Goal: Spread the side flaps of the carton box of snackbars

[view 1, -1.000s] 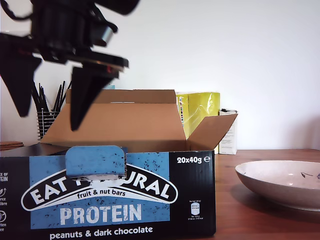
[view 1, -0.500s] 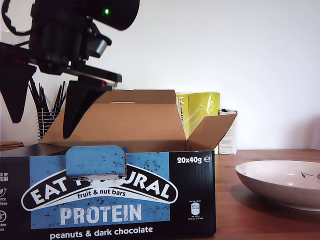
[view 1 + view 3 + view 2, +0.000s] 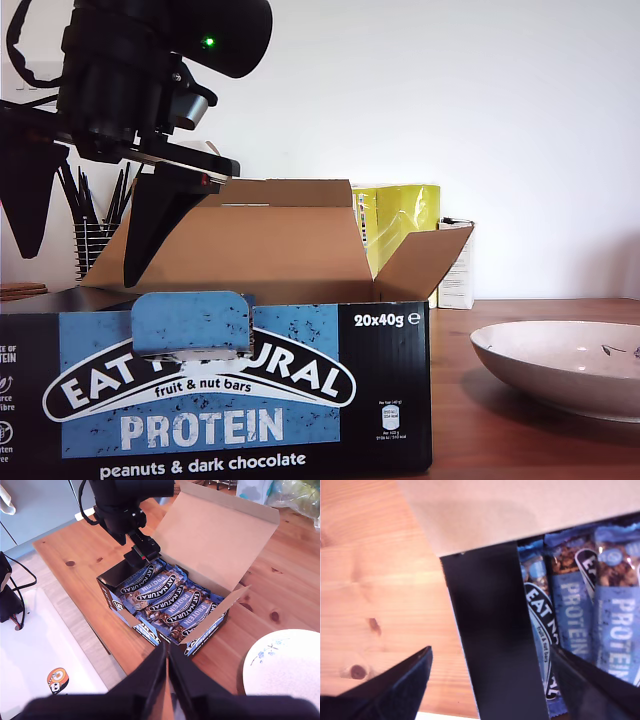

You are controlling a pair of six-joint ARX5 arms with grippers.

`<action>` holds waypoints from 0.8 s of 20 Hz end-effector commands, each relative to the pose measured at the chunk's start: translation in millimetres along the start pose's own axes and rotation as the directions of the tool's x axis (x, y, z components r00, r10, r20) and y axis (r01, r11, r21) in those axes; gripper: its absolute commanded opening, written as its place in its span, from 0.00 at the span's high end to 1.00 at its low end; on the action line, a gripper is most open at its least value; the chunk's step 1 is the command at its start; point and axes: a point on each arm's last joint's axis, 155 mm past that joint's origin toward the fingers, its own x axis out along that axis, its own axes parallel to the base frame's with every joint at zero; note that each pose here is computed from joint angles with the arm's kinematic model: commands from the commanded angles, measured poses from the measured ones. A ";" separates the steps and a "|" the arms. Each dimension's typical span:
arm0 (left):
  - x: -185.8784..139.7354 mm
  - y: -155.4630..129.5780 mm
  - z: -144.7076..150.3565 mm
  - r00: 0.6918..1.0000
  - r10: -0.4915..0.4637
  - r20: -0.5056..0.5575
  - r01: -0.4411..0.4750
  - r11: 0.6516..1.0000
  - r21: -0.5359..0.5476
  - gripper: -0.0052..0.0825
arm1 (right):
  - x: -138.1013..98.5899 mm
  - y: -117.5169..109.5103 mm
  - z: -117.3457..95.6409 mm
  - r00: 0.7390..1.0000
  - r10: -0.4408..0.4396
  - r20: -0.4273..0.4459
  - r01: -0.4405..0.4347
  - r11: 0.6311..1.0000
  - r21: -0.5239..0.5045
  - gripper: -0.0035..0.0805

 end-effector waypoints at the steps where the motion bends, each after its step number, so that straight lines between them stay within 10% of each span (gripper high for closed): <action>1: 6.8 -2.8 -1.9 1.000 -0.008 -0.020 0.008 1.000 -0.001 0.16 | -1.9 1.3 4.7 1.000 0.003 0.017 -0.003 1.000 -0.017 0.97; 16: 30.3 5.2 -7.0 0.993 0.058 -0.104 -0.055 0.998 0.028 0.16 | -1.9 2.0 2.0 1.000 0.007 0.007 -0.007 1.000 -0.018 0.97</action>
